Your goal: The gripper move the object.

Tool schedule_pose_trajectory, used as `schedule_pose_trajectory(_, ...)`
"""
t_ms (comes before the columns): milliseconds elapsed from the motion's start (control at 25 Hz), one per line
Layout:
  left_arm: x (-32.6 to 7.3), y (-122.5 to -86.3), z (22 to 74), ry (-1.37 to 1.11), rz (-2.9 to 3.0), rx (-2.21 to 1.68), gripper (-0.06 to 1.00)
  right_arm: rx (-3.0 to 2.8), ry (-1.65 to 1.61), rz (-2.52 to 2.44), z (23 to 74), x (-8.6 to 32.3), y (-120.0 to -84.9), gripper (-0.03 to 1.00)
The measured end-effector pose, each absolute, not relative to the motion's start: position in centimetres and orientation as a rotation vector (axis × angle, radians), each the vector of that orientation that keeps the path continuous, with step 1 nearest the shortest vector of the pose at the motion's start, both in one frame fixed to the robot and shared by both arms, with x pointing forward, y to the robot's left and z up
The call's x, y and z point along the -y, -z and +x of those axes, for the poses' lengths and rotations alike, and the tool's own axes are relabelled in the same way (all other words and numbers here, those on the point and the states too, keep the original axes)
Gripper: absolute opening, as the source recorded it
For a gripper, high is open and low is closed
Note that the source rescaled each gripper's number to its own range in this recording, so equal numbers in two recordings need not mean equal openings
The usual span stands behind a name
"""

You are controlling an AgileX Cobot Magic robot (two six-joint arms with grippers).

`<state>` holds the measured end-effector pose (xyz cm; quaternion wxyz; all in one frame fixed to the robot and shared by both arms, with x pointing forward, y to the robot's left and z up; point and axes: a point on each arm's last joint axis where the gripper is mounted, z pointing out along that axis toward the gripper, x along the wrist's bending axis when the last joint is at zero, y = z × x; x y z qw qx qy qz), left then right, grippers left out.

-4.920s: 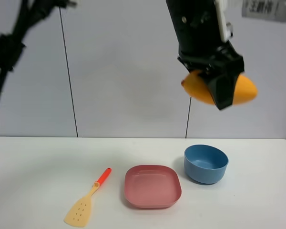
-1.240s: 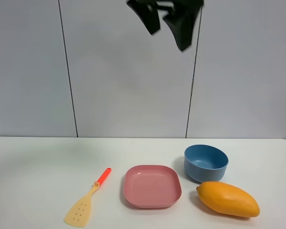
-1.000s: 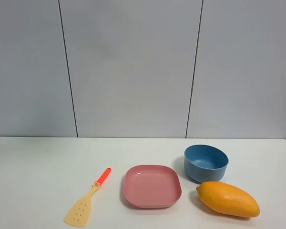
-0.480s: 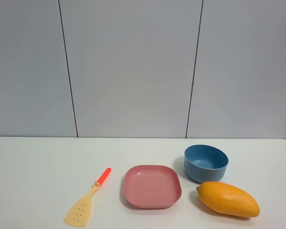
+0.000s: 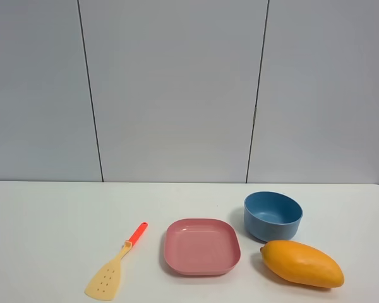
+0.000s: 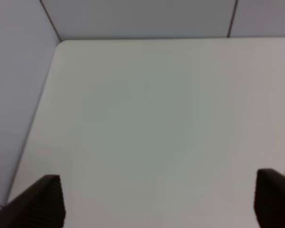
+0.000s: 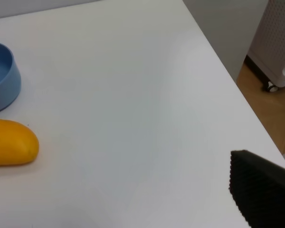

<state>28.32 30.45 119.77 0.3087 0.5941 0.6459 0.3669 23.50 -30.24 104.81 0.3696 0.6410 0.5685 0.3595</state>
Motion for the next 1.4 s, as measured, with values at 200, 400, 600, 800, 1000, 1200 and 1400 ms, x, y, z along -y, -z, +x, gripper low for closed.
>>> schedule_pose_trajectory(200,-29.3,-117.3,23.6,-1.039,1.491,-1.635,0.45,-1.459,-0.923,1.645,23.5,30.2,-104.8,1.0)
schedule_pose_trajectory(400,-28.8,-114.3,20.7,-1.086,1.419,-1.605,0.45,-1.459,-0.923,1.645,23.5,30.2,-104.8,1.0)
schedule_pose_trajectory(600,-28.5,-110.7,19.3,-1.095,1.392,-1.597,0.45,-1.459,-0.923,1.645,23.5,30.2,-104.8,1.0)
schedule_pose_trajectory(800,-28.8,-108.1,20.8,-1.017,1.442,-1.664,0.45,-1.459,-0.923,1.645,23.5,30.2,-104.8,1.0)
schedule_pose_trajectory(1000,-29.1,-106.0,22.5,-0.987,1.457,-1.684,0.45,-1.459,-0.923,1.645,23.5,30.2,-104.8,1.0)
schedule_pose_trajectory(1200,-29.5,-105.5,23.2,-1.001,1.471,-1.637,0.45,-1.459,-0.923,1.645,23.5,30.2,-104.8,1.0)
schedule_pose_trajectory(1400,-29.8,-105.5,23.2,-1.011,1.448,-1.648,0.45,-1.459,-0.923,1.645,23.5,30.2,-104.8,1.0)
